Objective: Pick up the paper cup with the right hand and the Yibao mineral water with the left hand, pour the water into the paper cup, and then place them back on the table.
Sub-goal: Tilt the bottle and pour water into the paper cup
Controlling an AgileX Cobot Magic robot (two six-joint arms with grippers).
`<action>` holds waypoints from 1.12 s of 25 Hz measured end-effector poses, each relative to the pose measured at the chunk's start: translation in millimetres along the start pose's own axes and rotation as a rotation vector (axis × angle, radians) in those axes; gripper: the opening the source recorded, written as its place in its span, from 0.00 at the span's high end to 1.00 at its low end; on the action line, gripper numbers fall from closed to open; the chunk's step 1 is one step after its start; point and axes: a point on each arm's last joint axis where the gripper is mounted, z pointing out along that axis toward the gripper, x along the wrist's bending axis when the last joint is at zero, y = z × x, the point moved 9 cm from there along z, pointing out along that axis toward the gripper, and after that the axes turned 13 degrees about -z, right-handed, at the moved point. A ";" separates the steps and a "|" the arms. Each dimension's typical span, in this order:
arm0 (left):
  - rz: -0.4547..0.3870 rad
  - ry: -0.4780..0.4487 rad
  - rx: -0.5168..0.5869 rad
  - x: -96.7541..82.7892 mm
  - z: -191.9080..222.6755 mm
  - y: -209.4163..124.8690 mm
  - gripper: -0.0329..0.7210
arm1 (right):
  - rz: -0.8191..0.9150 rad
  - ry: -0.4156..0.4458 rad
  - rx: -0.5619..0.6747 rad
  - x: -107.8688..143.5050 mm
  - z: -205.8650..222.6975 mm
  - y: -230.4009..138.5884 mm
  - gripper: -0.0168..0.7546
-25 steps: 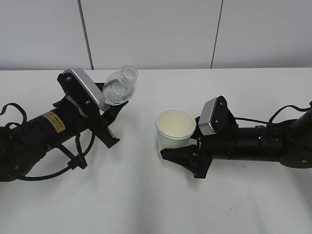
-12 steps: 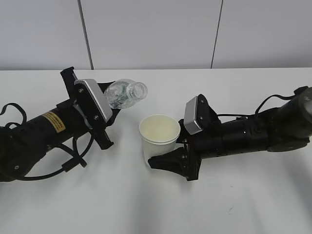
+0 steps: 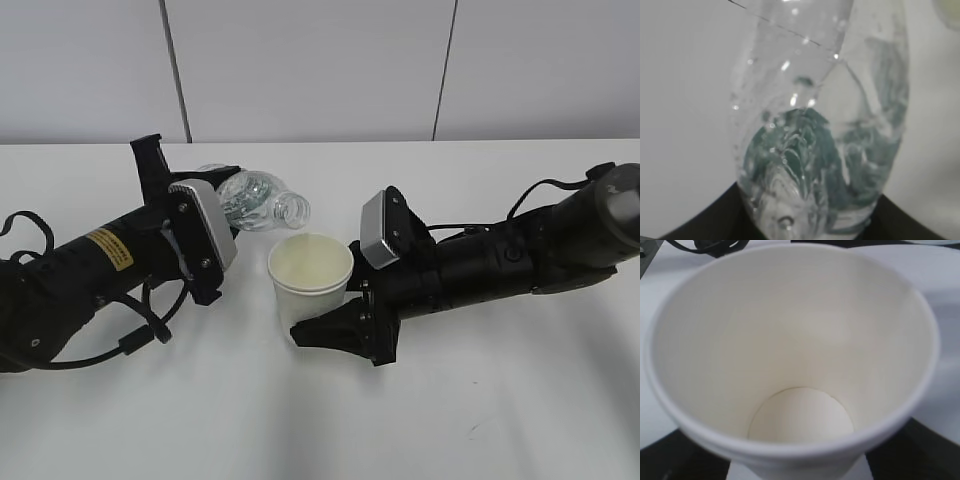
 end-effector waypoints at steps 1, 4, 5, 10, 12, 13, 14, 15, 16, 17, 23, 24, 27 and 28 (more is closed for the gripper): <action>0.019 0.000 0.000 0.0 0.0 0.0 0.54 | 0.003 0.006 0.010 -0.1 0.1 -1.1 0.29; 0.065 0.002 0.002 0.3 0.0 -0.4 0.54 | 0.007 0.011 0.028 -1.2 0.1 -3.3 0.29; 0.085 0.002 0.002 0.3 0.0 -0.4 0.54 | 0.006 0.016 0.031 -0.3 0.1 -3.8 0.29; 0.170 0.002 0.003 0.5 0.0 -0.5 0.54 | 0.003 0.025 0.039 1.2 0.0 -5.2 0.29; 0.201 0.004 0.006 0.8 0.0 -0.9 0.54 | 0.000 0.029 0.041 1.6 -0.1 -5.3 0.29; 0.216 0.006 0.009 1.3 0.0 -1.5 0.54 | 0.000 0.035 0.044 2.6 -0.1 -5.8 0.29; 0.235 0.008 0.011 1.7 0.0 -1.8 0.54 | 0.004 0.039 0.046 3.3 -0.2 -6.1 0.29; 0.252 0.009 0.012 1.8 0.0 -2.0 0.54 | 0.003 0.045 0.049 4.5 -0.3 -6.7 0.29; 0.263 0.010 0.013 2.1 0.1 -2.0 0.54 | 0.004 0.048 0.052 5.0 -0.3 -7.3 0.29; 0.270 0.010 0.013 2.1 0.1 -2.0 0.54 | 0.003 0.052 0.054 5.7 -0.4 -7.6 0.29; 0.342 0.009 0.013 2.2 0.2 -2.0 0.54 | 0.013 0.039 0.093 3.5 -0.8 -14.7 0.29; 0.350 0.009 0.013 2.2 0.2 -2.0 0.54 | 0.012 0.040 0.100 3.7 -0.9 -16.0 0.29; 0.362 0.009 0.013 2.2 0.2 -2.0 0.54 | 0.012 0.045 0.108 4.6 -1.1 -17.4 0.29; 0.364 0.009 0.013 2.2 0.2 -2.0 0.54 | 0.014 0.048 0.110 5.2 -1.2 -17.7 0.29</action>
